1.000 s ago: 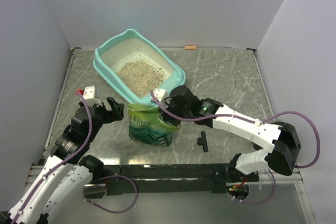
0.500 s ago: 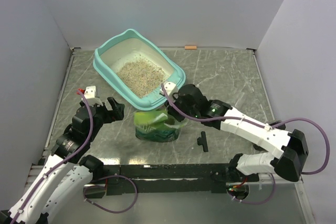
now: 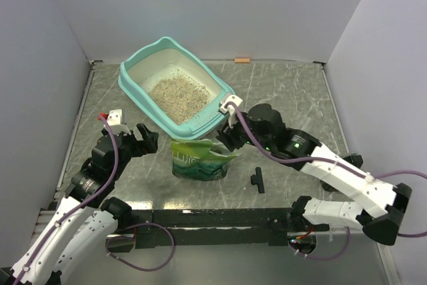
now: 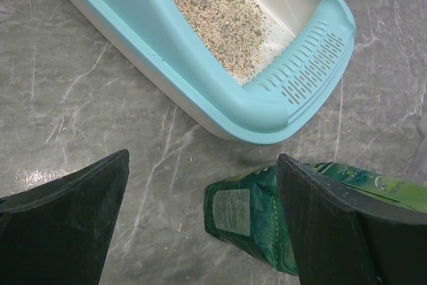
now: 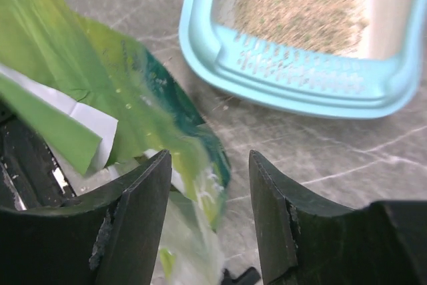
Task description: Fill the litter box with clean litter
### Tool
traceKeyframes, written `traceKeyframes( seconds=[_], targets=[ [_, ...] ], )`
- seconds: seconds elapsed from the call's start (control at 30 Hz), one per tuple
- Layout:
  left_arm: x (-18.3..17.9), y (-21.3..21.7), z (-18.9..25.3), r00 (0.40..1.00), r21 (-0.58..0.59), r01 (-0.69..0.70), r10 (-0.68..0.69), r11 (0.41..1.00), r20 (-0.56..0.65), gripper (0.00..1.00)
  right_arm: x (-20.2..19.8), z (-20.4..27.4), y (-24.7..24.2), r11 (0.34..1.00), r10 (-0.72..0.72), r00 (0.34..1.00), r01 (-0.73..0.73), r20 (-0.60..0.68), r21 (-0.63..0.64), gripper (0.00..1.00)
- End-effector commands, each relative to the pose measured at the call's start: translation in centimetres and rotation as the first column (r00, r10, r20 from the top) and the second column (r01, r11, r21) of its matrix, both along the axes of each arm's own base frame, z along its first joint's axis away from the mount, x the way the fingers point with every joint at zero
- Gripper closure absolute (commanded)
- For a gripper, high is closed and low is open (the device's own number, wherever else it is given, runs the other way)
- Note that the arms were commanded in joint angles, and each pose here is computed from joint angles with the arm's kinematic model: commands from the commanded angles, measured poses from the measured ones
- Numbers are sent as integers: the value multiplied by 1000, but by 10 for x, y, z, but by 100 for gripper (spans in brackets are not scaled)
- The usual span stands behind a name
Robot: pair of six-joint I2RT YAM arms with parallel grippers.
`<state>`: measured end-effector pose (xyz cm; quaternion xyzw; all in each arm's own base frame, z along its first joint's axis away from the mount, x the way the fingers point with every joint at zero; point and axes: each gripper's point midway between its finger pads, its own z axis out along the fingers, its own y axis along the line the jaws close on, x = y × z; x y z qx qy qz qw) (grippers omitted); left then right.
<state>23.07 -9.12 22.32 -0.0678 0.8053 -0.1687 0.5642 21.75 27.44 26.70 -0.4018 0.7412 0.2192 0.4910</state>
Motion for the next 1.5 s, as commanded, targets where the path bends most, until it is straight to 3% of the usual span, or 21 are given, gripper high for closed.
traceKeyframes(
  seconds=[0.0, 0.03, 0.07, 0.13, 0.17, 0.23, 0.27, 0.3, 1.37, 1.47],
  targets=[
    [1, -3, 7, 1000, -8, 18, -18, 1000, 26, 4, -5, 46, -28, 999, -41, 994, 39, 102, 26, 44],
    [1, -3, 7, 1000, -8, 18, -18, 1000, 26, 4, -8, 45, -31, 999, -35, 994, 33, 102, 16, 47],
    [1, -3, 7, 1000, -8, 18, -18, 1000, 26, 4, -11, 46, -34, 1000, -28, 994, 26, 103, 15, 58],
    [1, -4, 6, 1000, -7, 19, -19, 1000, 23, 4, -16, 40, -39, 1000, -18, 996, 19, 84, -7, 68],
    [1, -3, 6, 1000, -8, 18, -18, 1000, 25, 4, -19, 39, -41, 1000, -17, 997, 18, 80, -9, 80],
    [1, -4, 6, 1000, -7, 19, -19, 1000, 23, 4, -28, 34, -37, 1000, 30, 998, -30, 55, -3, 88],
    [0, -3, 7, 999, -8, 19, -19, 1000, 26, 4, -30, 31, -37, 999, 37, 998, -37, 47, -1, 99],
    [1, -3, 6, 1000, -9, 17, -17, 1000, 25, 4, -33, 29, -35, 999, 52, 998, -53, 41, 3, 100],
    [1, -4, 5, 1000, -7, 22, -22, 1000, 22, 4, -34, -47, 21, 981, 189, 968, -194, -167, -13, 100],
    [1, -4, 5, 1000, -4, 23, -22, 1000, 19, 4, -33, -51, 23, 980, 192, 964, -199, -182, -19, 84]
  ],
)
